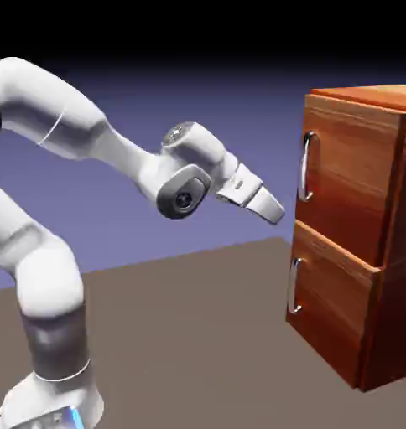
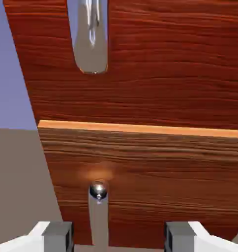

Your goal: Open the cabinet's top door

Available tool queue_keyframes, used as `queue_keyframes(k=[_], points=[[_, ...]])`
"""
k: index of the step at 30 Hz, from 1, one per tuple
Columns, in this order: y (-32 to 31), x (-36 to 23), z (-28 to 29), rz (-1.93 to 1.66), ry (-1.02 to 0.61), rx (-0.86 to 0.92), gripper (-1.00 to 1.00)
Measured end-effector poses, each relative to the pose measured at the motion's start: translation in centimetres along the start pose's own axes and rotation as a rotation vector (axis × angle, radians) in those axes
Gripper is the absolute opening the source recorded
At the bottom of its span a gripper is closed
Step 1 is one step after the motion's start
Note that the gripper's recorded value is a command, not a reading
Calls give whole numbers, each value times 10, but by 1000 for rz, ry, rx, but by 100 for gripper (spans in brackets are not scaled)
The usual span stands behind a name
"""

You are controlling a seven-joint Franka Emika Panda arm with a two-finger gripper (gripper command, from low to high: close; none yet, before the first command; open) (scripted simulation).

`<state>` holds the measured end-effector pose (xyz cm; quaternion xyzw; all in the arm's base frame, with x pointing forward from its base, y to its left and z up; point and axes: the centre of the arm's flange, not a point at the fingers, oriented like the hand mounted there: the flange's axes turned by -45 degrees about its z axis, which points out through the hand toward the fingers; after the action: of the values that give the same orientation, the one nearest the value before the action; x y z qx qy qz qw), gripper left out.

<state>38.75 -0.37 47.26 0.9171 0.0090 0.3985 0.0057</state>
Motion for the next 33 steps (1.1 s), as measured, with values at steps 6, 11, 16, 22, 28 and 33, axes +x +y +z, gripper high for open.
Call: queue_keyframes(k=[6,11,16,22,28,33], points=[[15,16,-25,62,53,-19,0],[22,24,-44,104,102,-25,0],[24,30,-61,137,156,-26,0],[20,35,-76,161,226,-22,0],[11,37,-83,171,303,-15,0],[1,38,-83,168,370,-10,0]])
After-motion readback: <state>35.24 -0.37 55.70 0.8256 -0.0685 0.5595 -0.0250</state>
